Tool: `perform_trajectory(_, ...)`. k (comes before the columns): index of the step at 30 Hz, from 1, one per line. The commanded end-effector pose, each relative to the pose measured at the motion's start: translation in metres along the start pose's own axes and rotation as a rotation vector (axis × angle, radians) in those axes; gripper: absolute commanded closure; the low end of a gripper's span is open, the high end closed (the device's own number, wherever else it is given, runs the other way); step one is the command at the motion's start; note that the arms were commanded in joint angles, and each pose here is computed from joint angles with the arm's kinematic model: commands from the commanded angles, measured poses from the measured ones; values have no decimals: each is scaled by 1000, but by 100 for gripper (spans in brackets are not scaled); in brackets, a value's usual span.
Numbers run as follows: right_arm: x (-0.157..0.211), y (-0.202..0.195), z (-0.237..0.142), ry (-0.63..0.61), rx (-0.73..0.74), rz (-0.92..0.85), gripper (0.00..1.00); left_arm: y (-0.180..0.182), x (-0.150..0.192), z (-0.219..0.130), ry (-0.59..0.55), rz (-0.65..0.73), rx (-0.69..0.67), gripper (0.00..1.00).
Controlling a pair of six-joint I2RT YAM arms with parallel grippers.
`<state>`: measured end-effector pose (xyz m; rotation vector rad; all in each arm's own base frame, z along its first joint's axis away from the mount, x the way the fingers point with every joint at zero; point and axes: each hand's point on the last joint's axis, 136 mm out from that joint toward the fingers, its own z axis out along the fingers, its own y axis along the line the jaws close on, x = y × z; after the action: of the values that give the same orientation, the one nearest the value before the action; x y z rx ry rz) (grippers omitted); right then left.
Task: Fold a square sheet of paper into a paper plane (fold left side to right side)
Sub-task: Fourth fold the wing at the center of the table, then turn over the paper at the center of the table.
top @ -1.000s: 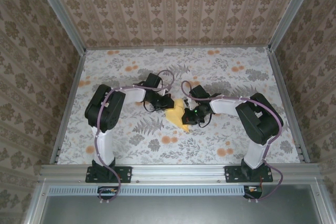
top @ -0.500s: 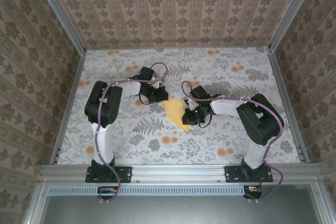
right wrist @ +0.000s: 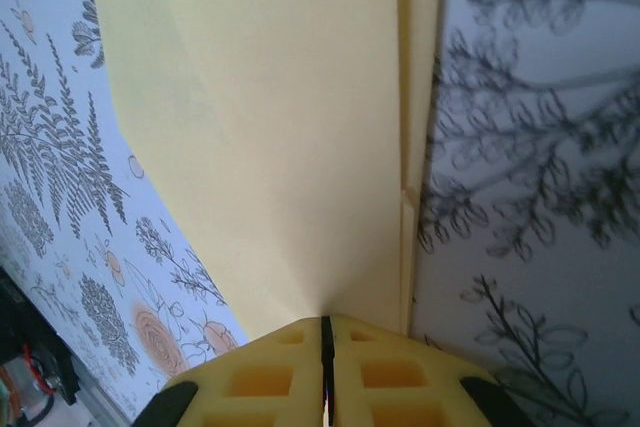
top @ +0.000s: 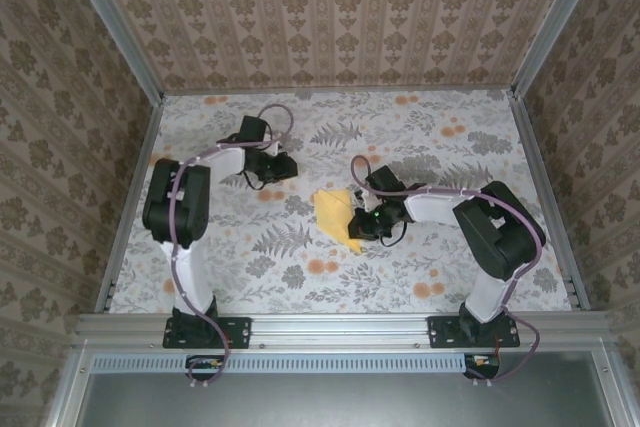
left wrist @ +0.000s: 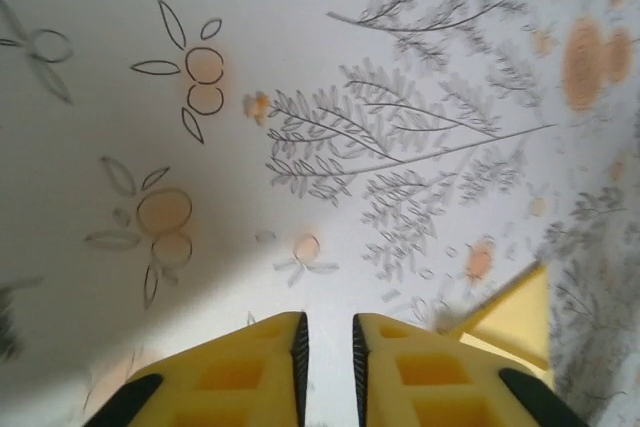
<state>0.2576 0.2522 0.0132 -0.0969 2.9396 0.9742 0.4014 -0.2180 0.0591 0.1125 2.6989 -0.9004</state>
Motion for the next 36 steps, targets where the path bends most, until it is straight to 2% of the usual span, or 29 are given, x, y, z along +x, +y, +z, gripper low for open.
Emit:
perform_trajectory(1, 2, -4, -13, -43, 29, 22, 81, -24, 7, -29, -50, 22, 29, 71)
perform_trajectory(6, -22, -2, -47, -221, 44, -27, 60, -51, 38, -33, -47, -3, 105, 58)
perform_trajectory(10, -37, -3, -69, -338, 24, -30, 45, -69, 56, -20, -22, -40, 156, 53)
perform_trajectory(14, -43, -6, -82, -395, 26, -33, 40, -85, 75, 3, 23, -36, 178, 52)
perform_trajectory(22, -40, -5, -91, -420, -2, -36, 38, -98, 81, 41, 94, -38, 202, 51)
perform_trajectory(28, -39, -8, -105, -455, -40, -14, 37, -107, 80, 59, 125, -45, 232, 59)
perform_trajectory(33, -39, -4, -114, -463, -145, 4, 31, -122, 70, 58, 94, -22, 279, 78)
perform_trajectory(36, -42, 2, -118, -458, -218, 1, 21, -133, 60, 48, 59, 14, 298, 88)
